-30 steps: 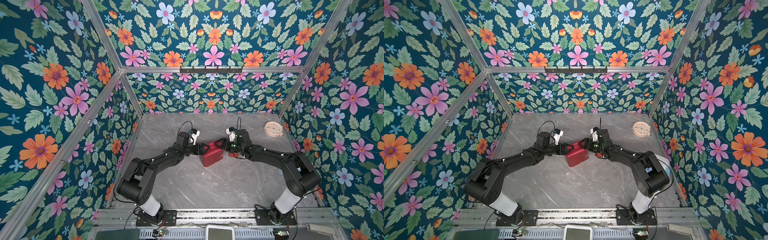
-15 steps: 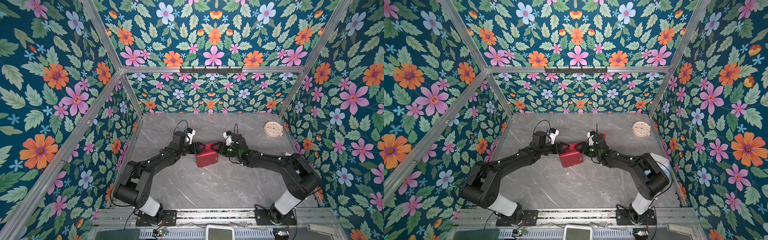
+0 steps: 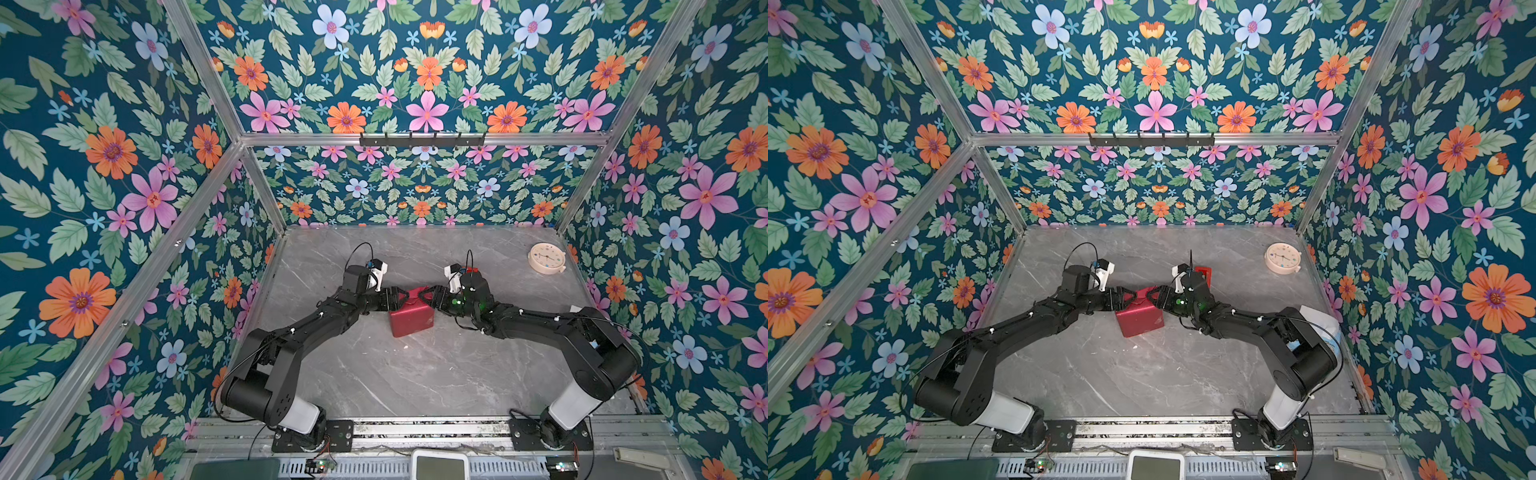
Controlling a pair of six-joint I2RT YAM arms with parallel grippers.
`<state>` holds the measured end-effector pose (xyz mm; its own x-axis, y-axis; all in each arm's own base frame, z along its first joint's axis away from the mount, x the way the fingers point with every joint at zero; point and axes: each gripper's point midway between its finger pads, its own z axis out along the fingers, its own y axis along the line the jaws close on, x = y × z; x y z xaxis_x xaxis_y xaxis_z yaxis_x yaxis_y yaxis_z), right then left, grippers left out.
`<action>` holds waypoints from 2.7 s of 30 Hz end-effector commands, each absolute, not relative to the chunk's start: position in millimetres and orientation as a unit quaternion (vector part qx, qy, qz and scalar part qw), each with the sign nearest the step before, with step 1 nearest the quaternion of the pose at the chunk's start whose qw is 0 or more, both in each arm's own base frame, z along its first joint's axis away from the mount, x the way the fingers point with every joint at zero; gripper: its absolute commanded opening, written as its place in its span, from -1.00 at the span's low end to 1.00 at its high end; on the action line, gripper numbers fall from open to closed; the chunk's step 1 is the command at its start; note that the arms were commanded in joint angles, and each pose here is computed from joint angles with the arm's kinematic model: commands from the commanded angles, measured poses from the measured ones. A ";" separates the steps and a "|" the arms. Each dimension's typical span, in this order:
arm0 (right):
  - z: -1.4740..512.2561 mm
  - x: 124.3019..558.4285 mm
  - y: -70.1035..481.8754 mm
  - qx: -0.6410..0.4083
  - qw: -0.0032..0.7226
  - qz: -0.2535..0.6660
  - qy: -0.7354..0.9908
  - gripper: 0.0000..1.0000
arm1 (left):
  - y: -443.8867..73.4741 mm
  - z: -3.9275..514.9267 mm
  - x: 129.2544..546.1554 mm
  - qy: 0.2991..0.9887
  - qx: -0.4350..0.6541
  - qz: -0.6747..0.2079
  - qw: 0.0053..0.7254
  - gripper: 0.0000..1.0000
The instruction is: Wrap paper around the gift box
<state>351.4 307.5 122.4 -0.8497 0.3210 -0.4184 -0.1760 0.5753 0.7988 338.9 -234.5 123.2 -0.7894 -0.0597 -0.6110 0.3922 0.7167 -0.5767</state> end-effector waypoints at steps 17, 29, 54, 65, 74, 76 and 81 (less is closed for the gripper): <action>170.8 345.9 250.3 0.013 0.276 0.408 0.870 0.51 | -222.3 87.1 323.3 0.901 0.097 -0.329 0.267 0.55; 145.4 369.5 154.5 0.104 0.198 0.420 0.880 0.22 | -220.8 88.5 324.5 0.901 0.099 -0.323 0.271 0.53; 85.8 389.6 152.0 0.132 0.124 0.441 0.879 -0.27 | -221.2 90.8 326.6 0.900 0.102 -0.322 0.277 0.52; 75.5 389.9 157.6 0.142 0.111 0.464 0.867 -0.42 | -220.7 91.1 327.0 0.900 0.103 -0.320 0.278 0.51; 66.6 389.0 158.2 0.156 0.102 0.468 0.864 -0.50 | -220.2 92.4 327.2 0.899 0.103 -0.319 0.280 0.51; 64.7 387.8 157.9 0.157 0.102 0.468 0.864 -0.51 | -220.9 92.8 327.0 0.899 0.105 -0.320 0.281 0.51; 62.3 387.7 158.8 0.163 0.099 0.473 0.860 -0.55 | -219.9 93.4 327.0 0.899 0.103 -0.319 0.282 0.51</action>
<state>394.2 161.8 77.5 -0.9346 0.3472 -0.0768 0.1087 0.4846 0.8680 339.1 -235.7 123.1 -0.7639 -0.0337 -0.6445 0.4370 0.7078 -0.5550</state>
